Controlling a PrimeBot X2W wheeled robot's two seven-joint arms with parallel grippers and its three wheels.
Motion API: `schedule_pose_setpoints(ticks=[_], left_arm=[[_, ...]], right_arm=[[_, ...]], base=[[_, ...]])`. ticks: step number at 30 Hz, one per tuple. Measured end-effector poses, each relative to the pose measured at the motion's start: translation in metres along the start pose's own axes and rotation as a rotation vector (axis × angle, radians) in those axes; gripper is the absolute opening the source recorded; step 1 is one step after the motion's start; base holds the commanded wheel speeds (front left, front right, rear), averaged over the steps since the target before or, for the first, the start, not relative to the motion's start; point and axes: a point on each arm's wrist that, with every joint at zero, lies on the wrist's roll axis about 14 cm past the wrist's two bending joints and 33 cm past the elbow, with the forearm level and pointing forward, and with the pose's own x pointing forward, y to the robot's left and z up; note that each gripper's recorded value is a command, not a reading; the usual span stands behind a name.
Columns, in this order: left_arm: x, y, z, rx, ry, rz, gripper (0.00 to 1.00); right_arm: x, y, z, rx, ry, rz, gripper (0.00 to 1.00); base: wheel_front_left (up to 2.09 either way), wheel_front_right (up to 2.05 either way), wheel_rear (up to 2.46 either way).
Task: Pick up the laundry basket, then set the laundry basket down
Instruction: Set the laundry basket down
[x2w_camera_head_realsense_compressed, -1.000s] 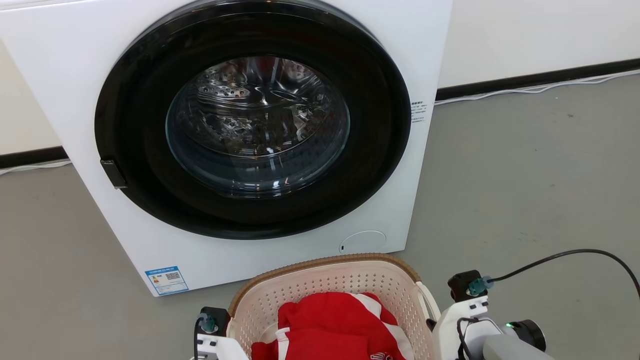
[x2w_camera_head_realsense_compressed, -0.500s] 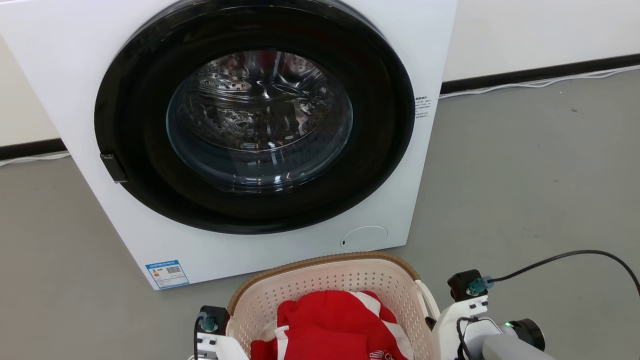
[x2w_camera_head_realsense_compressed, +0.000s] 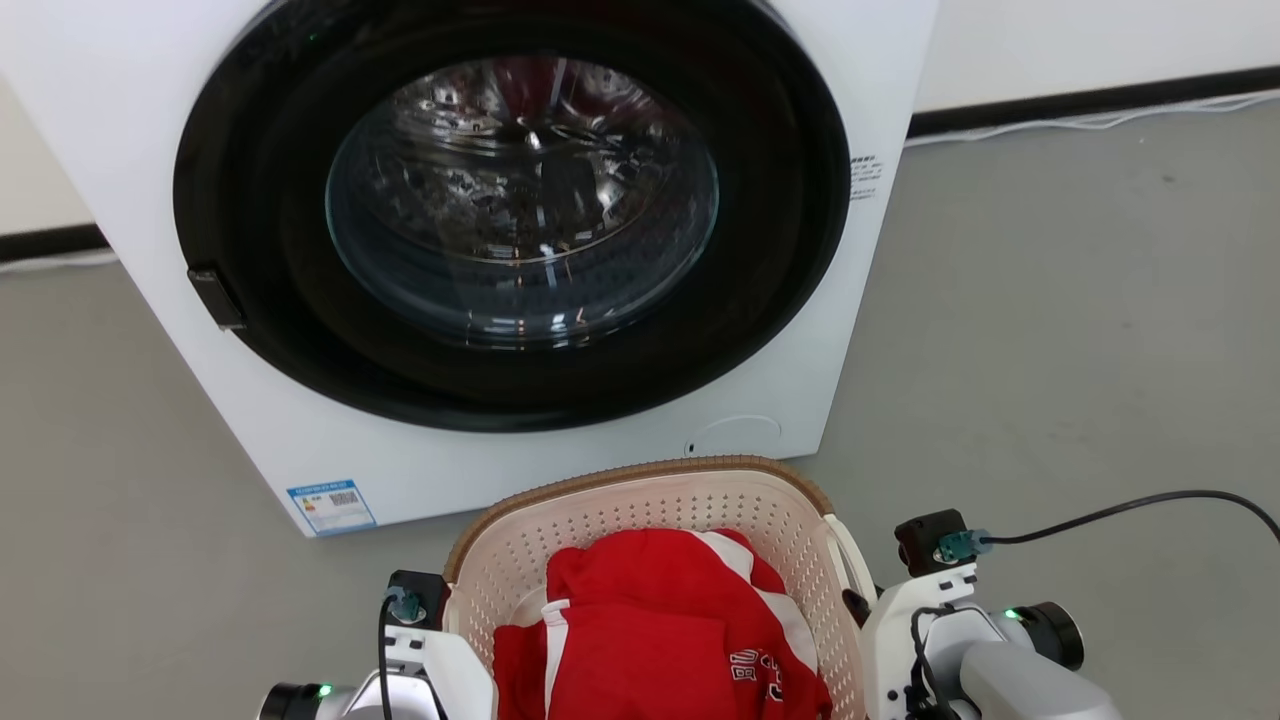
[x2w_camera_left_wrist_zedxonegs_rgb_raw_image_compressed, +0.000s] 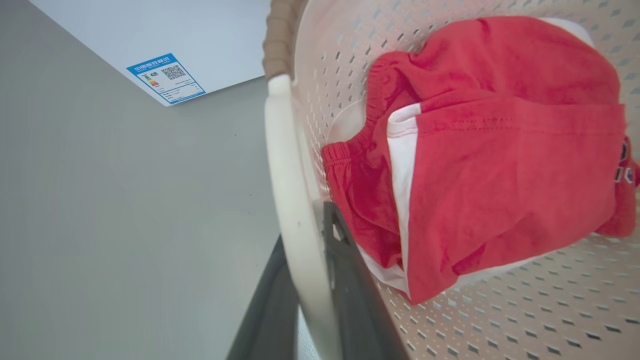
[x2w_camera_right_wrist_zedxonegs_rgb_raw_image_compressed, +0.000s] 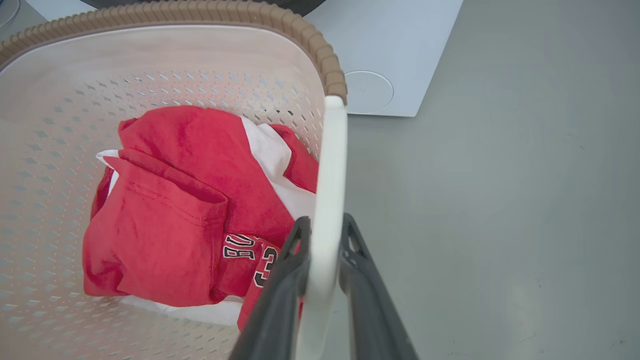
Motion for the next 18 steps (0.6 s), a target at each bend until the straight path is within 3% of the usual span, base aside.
schedule_pose_setpoints(ticks=[18], left_arm=[[0.054,0.022,0.005,-0.039,0.001,0.024,0.0]], right_arm=[[0.058,-0.012,0.005,-0.007,-0.01,0.03,0.0]], base=[[0.0,0.0,0.0]])
